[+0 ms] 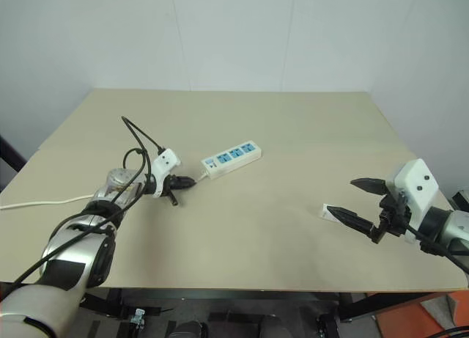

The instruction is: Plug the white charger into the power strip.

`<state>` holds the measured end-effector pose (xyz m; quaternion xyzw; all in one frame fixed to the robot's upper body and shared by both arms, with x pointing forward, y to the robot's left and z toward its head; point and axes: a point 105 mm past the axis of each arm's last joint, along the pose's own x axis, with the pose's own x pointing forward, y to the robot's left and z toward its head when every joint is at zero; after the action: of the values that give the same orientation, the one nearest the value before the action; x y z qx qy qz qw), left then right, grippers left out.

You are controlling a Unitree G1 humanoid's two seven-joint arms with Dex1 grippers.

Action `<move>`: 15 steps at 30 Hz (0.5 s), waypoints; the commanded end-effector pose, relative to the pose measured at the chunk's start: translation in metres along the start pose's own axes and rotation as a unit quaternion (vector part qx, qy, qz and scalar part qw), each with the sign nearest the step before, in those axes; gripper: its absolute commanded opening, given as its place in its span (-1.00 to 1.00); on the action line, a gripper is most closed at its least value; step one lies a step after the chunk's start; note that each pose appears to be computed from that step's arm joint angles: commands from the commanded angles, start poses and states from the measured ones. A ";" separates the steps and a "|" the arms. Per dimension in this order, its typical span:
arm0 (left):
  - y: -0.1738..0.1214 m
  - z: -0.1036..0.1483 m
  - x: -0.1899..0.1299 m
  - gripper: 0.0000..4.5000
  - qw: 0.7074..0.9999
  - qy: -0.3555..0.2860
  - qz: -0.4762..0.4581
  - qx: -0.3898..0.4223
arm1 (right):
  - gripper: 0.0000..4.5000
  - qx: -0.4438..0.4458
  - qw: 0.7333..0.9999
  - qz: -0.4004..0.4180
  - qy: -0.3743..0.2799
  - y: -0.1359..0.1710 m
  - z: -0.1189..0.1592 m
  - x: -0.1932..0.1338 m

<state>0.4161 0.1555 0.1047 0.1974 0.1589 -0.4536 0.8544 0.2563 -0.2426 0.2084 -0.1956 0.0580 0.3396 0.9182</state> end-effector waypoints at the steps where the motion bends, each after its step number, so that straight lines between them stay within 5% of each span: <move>1: -0.043 -0.006 -0.001 -1.00 0.990 -0.028 -0.137 0.014 | 1.00 -0.026 1.000 -0.009 -0.013 -0.001 0.015 -0.007; 7: -0.090 -0.021 -0.025 -1.00 0.976 -0.035 -0.210 0.039 | 1.00 -0.022 1.000 0.000 -0.013 0.001 0.013 -0.003; 11: -0.091 -0.039 -0.031 -1.00 0.985 0.002 -0.169 0.030 | 1.00 -0.024 1.000 0.005 -0.016 -0.001 0.015 0.001; 15: -0.073 -0.047 -0.032 -0.52 0.994 0.022 -0.101 0.031 | 1.00 -0.026 0.999 0.007 -0.018 -0.002 0.016 0.003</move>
<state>0.3308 0.1485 0.0796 0.2039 0.1436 -0.5717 0.7816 0.2593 -0.2388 0.2126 -0.1944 0.0496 0.3467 0.9163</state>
